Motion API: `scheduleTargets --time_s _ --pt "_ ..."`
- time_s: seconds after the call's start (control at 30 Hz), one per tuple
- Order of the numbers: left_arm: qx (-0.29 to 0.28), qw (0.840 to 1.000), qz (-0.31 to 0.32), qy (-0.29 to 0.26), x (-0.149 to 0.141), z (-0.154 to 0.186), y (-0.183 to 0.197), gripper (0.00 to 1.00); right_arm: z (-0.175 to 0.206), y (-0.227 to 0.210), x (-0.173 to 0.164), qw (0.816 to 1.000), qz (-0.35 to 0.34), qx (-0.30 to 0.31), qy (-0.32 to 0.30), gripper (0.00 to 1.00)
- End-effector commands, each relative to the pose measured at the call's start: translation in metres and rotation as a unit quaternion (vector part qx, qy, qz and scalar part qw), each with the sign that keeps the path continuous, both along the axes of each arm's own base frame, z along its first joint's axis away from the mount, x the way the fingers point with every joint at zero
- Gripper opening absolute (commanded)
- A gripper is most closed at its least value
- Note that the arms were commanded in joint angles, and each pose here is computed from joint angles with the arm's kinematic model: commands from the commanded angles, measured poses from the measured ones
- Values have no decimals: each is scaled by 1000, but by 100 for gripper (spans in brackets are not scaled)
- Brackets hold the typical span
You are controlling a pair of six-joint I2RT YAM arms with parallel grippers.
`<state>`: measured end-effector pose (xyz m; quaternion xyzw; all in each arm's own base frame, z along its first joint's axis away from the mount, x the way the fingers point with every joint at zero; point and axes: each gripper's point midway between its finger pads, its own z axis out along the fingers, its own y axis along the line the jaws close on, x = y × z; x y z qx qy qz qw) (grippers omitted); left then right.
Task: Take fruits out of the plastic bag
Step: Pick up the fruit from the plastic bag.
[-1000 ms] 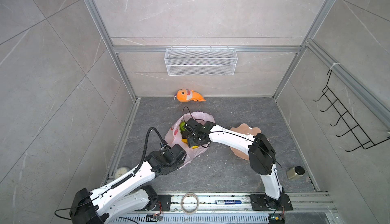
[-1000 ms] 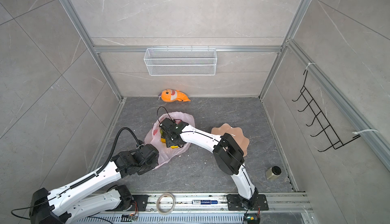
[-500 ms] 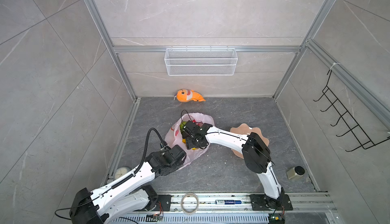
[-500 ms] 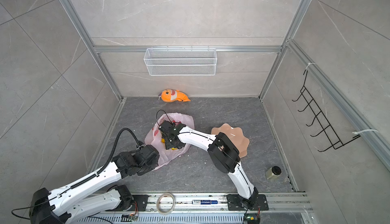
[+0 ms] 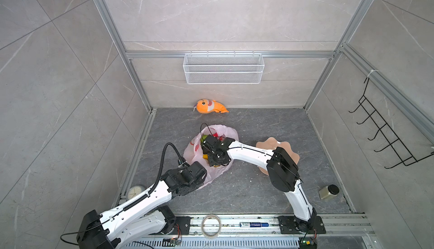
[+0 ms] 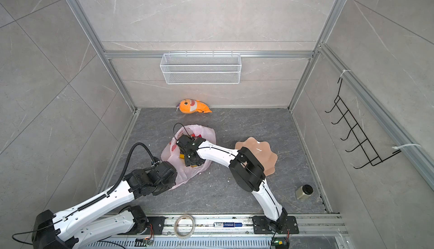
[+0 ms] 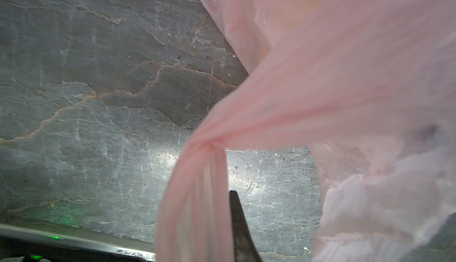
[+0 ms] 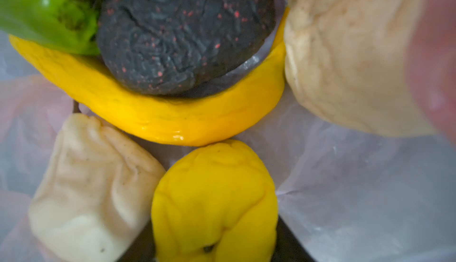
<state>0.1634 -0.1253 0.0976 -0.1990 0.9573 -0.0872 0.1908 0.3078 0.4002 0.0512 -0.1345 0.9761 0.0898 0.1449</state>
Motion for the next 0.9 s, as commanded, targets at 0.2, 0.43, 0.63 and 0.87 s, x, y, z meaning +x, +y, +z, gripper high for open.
scheduleTargets --time_s 0.2,0.43,0.63,0.87 --pt "-7 1000 6 -9 2 6 -1 0 46 7 0 999 23 32 -31 30" --pt "-4 1000 0 -17 8 14 -5 0 100 9 -8 994 54 78 -54 30" --pt "1 1000 1 -28 13 21 -5 0 131 5 -17 991 69 100 -63 29" --pt "5 999 8 -52 21 37 -4 0 183 -9 -37 982 98 141 -79 30"
